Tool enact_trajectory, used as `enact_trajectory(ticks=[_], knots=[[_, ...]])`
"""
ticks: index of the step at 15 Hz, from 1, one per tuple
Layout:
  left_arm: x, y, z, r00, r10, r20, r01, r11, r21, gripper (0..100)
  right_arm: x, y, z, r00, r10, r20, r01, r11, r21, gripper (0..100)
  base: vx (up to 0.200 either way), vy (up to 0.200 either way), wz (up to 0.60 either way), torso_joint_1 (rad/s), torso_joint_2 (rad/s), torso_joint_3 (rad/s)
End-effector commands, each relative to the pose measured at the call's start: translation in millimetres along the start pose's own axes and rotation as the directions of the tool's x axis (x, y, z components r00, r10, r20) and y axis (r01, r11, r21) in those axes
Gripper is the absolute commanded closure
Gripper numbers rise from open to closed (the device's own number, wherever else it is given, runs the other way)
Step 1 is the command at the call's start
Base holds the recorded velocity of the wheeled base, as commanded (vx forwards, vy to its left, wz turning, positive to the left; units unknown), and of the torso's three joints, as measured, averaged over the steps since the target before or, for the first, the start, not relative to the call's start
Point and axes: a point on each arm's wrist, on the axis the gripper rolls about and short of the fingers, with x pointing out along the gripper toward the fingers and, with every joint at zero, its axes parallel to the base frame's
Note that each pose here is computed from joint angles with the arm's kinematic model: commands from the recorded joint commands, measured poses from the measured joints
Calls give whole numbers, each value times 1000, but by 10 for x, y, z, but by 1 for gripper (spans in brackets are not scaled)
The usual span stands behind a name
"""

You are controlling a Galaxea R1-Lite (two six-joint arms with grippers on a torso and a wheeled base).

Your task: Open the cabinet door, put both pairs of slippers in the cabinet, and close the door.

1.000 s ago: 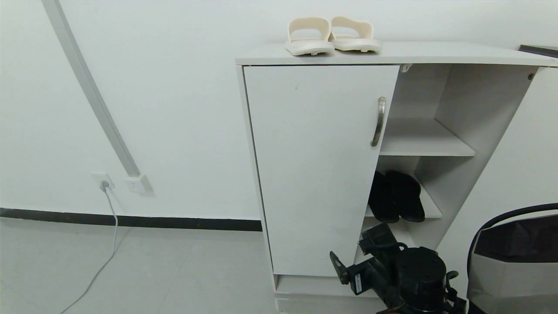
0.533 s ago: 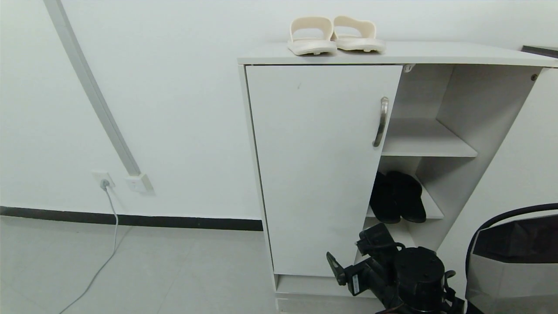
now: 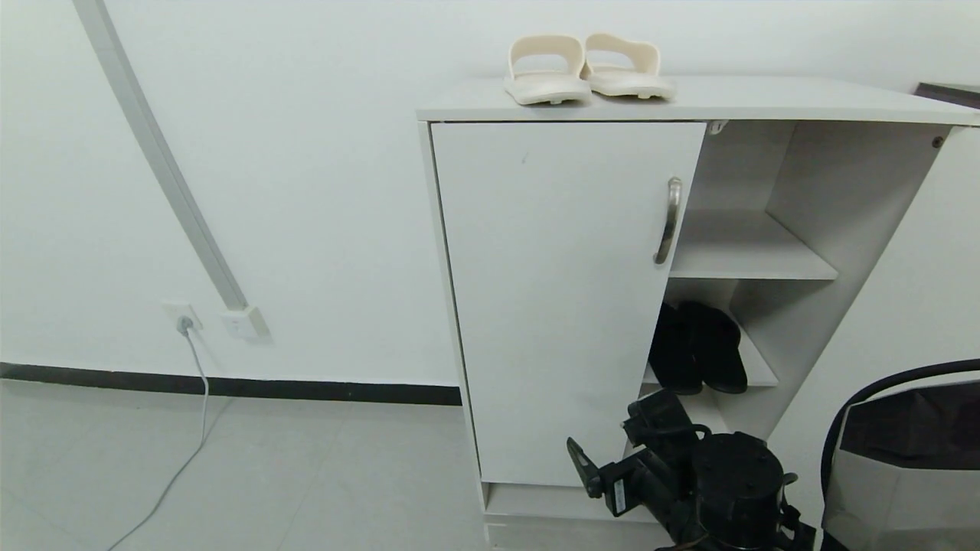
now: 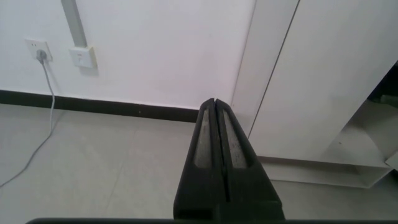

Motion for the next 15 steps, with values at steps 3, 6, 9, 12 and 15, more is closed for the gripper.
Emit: enact_trajectory(ticks=[3, 6, 9, 12, 15], knots=[[0, 0, -2, 1000, 0, -1, 0, 1000, -2, 100, -11, 17, 6, 1000, 6, 1, -6, 1000, -1, 0, 0, 0, 0, 38, -377, -362], [2, 0, -1, 1000, 0, -2, 0, 1000, 0, 100, -15, 15, -4, 1000, 6, -4, -6, 1000, -2, 0, 0, 0, 0, 79, -494, -354], [2, 0, -1, 1000, 0, -2, 0, 1000, 0, 100, -16, 15, -11, 1000, 6, -6, -6, 1000, -4, 0, 0, 0, 0, 124, -460, -341], [2, 0, -1, 1000, 0, -2, 0, 1000, -2, 100, -5, 24, -9, 1000, 8, -3, -8, 1000, -4, 0, 0, 0, 0, 144, -473, -334], [2, 0, -1, 1000, 0, -2, 0, 1000, 0, 100, -17, 34, -29, 1000, 12, -12, -12, 1000, -7, 0, 0, 0, 0, 167, -483, -313]])
